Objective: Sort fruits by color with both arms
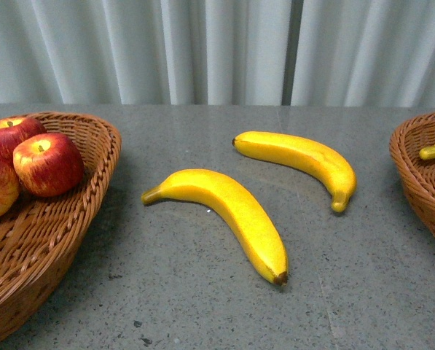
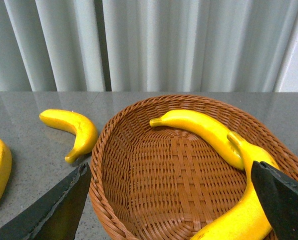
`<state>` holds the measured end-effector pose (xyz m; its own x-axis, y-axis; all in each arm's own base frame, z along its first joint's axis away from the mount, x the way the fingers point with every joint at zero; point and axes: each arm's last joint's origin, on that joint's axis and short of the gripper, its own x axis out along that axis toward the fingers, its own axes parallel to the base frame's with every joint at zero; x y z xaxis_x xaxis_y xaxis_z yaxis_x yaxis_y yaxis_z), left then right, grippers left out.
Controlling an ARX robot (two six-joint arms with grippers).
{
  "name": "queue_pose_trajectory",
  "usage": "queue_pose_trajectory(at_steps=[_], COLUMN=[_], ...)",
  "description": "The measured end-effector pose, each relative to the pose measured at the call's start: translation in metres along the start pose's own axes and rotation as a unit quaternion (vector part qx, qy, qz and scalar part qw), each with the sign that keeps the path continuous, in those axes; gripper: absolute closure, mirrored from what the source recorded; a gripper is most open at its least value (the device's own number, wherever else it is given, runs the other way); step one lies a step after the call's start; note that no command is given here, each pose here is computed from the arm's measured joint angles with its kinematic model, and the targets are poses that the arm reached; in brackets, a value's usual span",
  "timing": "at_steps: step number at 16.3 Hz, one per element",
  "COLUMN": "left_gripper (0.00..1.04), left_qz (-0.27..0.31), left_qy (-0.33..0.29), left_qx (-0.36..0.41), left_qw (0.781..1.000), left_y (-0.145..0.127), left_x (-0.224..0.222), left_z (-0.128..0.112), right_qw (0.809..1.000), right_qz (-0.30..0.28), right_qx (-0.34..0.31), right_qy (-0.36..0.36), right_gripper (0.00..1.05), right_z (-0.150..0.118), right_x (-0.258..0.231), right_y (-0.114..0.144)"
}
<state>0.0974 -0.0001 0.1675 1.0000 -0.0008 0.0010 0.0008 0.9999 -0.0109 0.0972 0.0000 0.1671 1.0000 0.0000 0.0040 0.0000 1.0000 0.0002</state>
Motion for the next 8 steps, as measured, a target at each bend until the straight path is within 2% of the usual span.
queue_pose_trajectory(at_steps=[4, 5, 6, 7, 8], left_gripper=[0.40, 0.22, 0.09, 0.06, 0.07], left_qz=[0.000, 0.000, 0.000, 0.000, 0.000], left_qy=[0.000, 0.000, 0.000, 0.000, 0.000], left_qx=[0.000, 0.000, 0.000, 0.000, 0.000], left_qw=[1.000, 1.000, 1.000, 1.000, 1.000], left_y=[0.0000, 0.0000, 0.0000, 0.0000, 0.0000], left_x=[0.0000, 0.0000, 0.0000, 0.0000, 0.0000], left_z=[0.0000, 0.0000, 0.0000, 0.0000, 0.0000], right_qw=[1.000, 1.000, 1.000, 1.000, 1.000], right_qz=[0.000, 0.000, 0.000, 0.000, 0.000], right_qx=[0.000, 0.000, 0.000, 0.000, 0.000], right_qy=[0.000, 0.000, 0.000, 0.000, 0.000], right_gripper=[0.06, 0.06, 0.06, 0.06, 0.06], right_z=[0.0000, 0.0000, 0.0000, 0.0000, 0.0000], right_x=[0.0000, 0.0000, 0.0000, 0.0000, 0.0000], right_y=[0.0000, 0.0000, 0.0000, 0.0000, 0.0000])
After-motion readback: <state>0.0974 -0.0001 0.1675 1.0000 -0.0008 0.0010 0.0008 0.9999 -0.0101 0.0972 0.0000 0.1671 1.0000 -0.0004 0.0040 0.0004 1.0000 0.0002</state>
